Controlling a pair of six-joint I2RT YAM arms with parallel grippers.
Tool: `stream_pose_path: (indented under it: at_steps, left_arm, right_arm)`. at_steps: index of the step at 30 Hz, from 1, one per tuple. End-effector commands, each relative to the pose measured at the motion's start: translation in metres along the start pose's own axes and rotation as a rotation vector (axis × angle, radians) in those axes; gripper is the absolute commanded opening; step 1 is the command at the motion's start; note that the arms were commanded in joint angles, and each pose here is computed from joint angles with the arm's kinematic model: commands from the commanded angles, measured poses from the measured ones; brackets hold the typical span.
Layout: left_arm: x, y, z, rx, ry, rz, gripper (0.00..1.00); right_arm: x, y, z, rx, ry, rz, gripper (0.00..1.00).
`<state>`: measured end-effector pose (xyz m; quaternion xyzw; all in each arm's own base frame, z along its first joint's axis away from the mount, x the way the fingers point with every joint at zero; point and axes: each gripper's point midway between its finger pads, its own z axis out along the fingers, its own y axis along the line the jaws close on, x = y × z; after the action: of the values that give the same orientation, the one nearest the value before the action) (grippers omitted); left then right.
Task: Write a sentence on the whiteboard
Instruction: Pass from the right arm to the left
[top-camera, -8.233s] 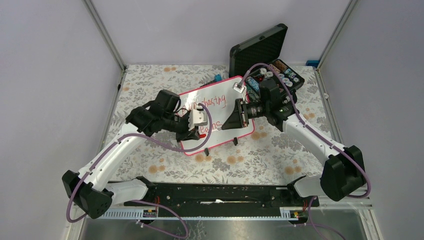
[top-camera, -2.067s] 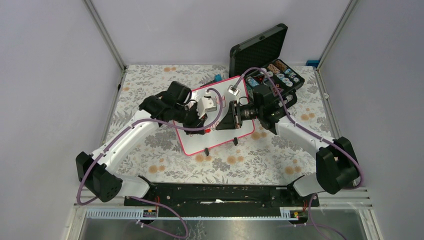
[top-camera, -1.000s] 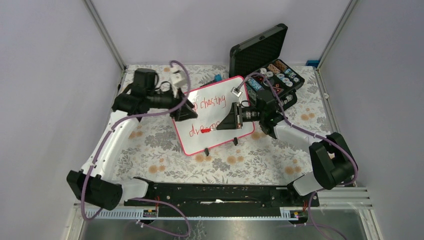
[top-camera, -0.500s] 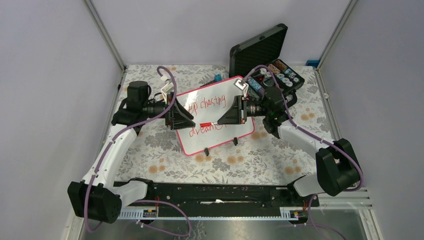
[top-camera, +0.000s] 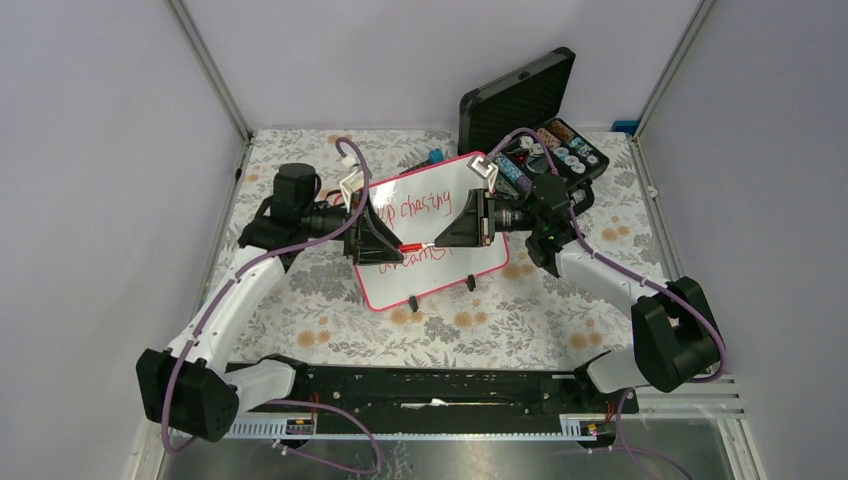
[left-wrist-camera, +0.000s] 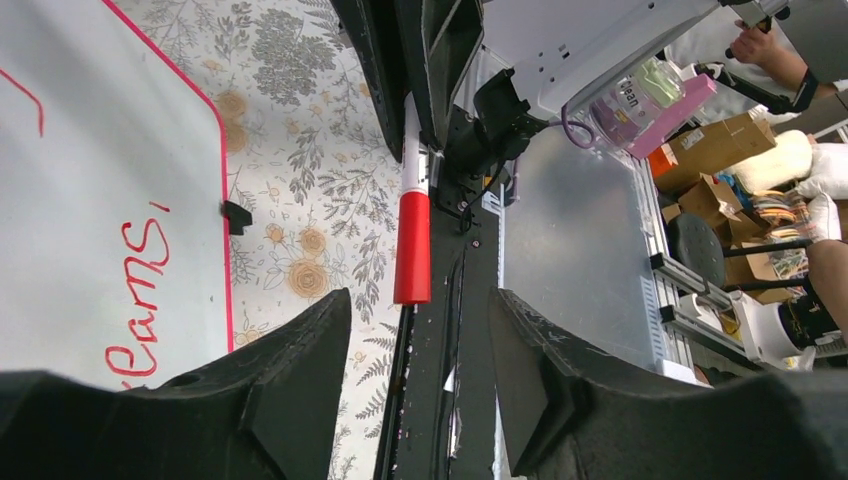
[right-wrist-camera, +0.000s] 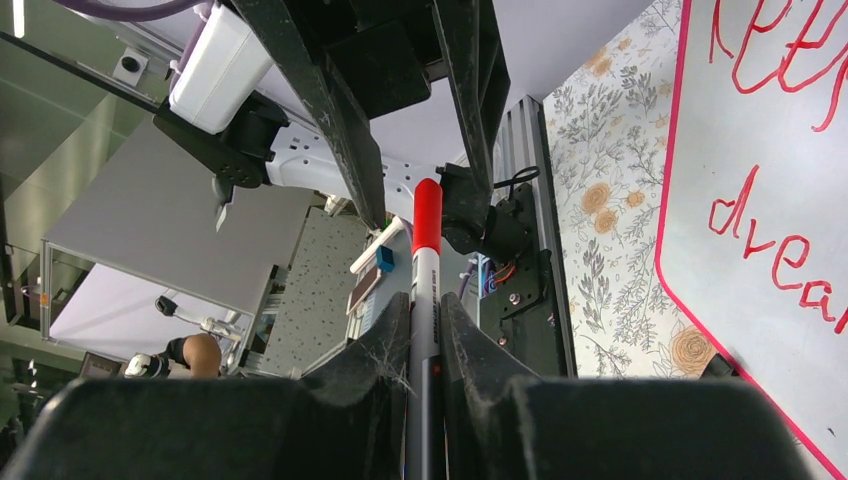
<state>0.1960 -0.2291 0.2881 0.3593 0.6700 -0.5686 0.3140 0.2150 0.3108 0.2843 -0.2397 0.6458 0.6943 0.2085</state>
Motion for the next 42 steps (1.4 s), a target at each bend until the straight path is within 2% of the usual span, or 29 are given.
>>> stream_pose_path:
  at_steps: [1,5,11,14,30,34,35,40,42]
  left_arm:
    - [-0.007,-0.006,0.007,0.042,0.0,0.044,0.54]
    - [-0.007,-0.005,0.012,0.046,0.012,0.042,0.45]
    - [-0.006,-0.007,0.022,0.076,0.035,0.043,0.11]
    - [-0.005,-0.009,0.027,0.091,0.047,0.045,0.0]
    - [-0.007,-0.004,0.051,0.104,0.09,0.072,0.0]
    - [0.001,0.001,0.05,0.073,0.102,0.074,0.0]
    - [0.005,0.003,0.048,0.058,0.107,0.069,0.0]
    - [0.018,0.009,0.037,0.016,0.131,0.087,0.0]
    - [0.022,0.011,0.034,-0.004,0.149,0.094,0.0]
  right_arm:
    - [0.001,0.017,0.003,-0.051,0.021,-0.069,0.0]
    - [0.003,0.017,0.006,-0.053,0.03,-0.069,0.0]
    - [0.008,0.015,0.01,-0.05,0.044,-0.062,0.0]
    - [0.011,0.014,0.014,-0.049,0.055,-0.061,0.0]
    - [0.029,0.006,0.025,-0.041,0.104,-0.045,0.0]
    - [0.024,0.011,0.02,-0.052,0.119,-0.082,0.0]
    - [0.02,0.011,0.016,-0.044,0.118,-0.094,0.07]
    - [-0.012,-0.003,-0.02,0.064,0.073,-0.184,0.26]
    - [-0.022,-0.005,-0.038,0.116,0.054,-0.22,0.42]
